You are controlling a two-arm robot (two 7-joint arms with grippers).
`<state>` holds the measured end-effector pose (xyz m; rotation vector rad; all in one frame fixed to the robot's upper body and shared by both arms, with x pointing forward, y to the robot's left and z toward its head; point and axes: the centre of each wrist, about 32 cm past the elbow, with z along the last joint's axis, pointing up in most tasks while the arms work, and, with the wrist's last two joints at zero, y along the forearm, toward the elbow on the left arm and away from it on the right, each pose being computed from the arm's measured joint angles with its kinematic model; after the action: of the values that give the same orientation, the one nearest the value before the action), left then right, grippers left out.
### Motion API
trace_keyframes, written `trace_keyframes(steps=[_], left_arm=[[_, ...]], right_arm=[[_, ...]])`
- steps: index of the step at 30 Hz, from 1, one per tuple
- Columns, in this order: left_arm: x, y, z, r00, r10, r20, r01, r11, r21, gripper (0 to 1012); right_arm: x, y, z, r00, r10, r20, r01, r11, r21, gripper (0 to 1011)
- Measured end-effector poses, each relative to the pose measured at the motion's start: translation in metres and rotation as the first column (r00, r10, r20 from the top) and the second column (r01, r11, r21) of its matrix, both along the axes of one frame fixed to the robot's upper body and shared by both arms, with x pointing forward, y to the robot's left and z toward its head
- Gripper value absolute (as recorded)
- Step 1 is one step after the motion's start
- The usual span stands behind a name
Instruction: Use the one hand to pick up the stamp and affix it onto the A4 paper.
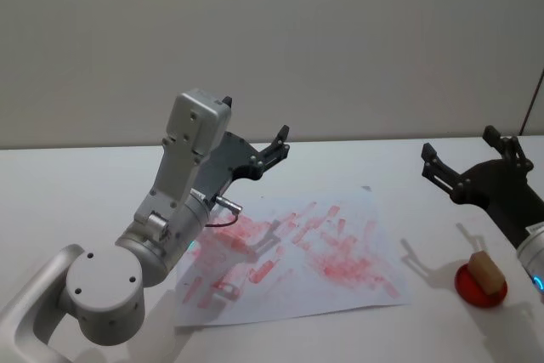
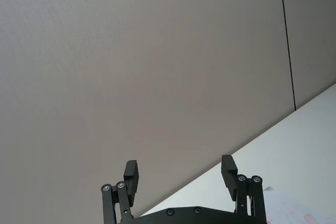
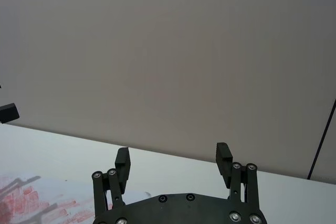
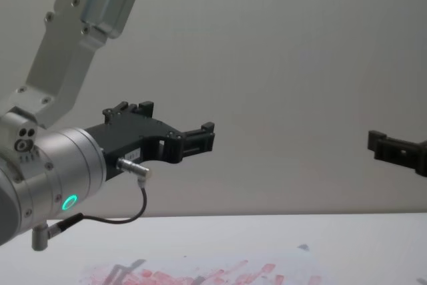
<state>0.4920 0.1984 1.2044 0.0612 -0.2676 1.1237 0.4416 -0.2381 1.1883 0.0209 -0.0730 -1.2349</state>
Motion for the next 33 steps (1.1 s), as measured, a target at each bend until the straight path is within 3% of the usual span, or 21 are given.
trace_keyframes(steps=[5,16,25,33], left_arm=[[0.0000,0.0000,0.0000,1.0000,0.000,0.000,0.000,1.0000,0.000,1001],[0.0000,0.0000,0.0000,1.0000,0.000,0.000,0.000,1.0000,0.000,1001],[0.0000,0.0000,0.0000,1.0000,0.000,0.000,0.000,1.0000,0.000,1001],[0.0000,0.0000,0.0000,1.0000,0.000,0.000,0.000,1.0000,0.000,1001]], right_arm=[[-0.007,-0.002,0.000,1.000,-0.020,-0.020,0.020,1.000,-0.007,1001],[-0.031,-0.007,-0.001,0.988,-0.083,-0.127,0.078,0.996,-0.041,1001],[-0.047,-0.009,-0.001,0.961,-0.125,-0.246,0.106,0.990,-0.089,1001],[-0.055,-0.011,-0.002,0.920,-0.154,-0.361,0.107,0.983,-0.147,1001]])
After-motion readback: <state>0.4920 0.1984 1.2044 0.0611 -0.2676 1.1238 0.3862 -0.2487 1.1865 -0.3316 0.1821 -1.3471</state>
